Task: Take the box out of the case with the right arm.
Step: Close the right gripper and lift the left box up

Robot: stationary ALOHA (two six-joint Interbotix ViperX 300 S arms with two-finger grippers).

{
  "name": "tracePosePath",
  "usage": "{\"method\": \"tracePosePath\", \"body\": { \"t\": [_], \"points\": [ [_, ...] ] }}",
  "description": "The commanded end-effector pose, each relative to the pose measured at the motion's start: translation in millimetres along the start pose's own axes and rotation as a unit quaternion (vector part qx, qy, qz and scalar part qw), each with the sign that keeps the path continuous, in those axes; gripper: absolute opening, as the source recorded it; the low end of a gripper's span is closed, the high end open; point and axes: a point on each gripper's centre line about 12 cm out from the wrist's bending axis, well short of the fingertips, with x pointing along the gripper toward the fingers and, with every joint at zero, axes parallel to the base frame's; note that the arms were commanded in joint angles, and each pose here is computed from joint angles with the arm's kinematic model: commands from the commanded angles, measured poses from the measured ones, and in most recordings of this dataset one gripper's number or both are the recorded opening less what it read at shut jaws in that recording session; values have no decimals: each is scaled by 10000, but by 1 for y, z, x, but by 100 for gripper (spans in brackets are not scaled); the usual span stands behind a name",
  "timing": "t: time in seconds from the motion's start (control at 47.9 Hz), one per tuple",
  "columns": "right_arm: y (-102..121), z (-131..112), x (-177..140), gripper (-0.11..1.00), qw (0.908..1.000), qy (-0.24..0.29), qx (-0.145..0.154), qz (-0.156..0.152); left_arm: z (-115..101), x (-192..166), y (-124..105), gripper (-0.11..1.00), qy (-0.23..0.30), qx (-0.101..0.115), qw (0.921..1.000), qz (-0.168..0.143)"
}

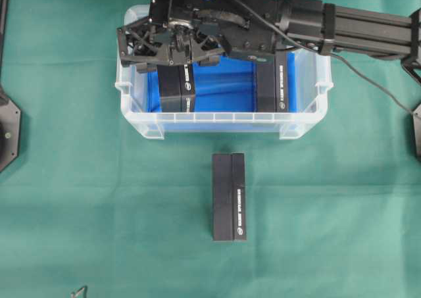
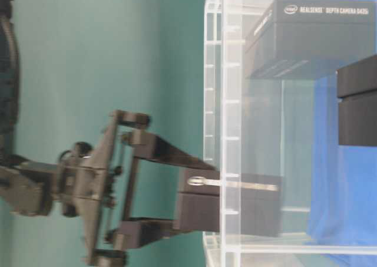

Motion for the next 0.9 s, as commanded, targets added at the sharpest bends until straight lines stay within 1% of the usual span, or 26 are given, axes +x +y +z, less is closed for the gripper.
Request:
{"method": "tracePosePath", "body": {
  "t": [0.0,0.125,0.209,0.334,0.876],
  "points": [
    [1,4,-62,68,9986,-181,31,490,4,-8,1,2,-161,-25,9999,16],
    [-1,6,-82,68,9983,-320,53,476,3,-9,1,2,-169,-18,9999,13],
    [-2,6,-95,68,9977,-411,56,530,2,-10,1,2,-169,-26,9999,16],
    [-2,5,-106,68,9970,-506,68,586,3,-10,1,2,-177,-18,9998,21],
    [-2,3,-109,68,9967,-527,43,620,3,-10,1,2,-169,-34,9999,16]
  ]
}}
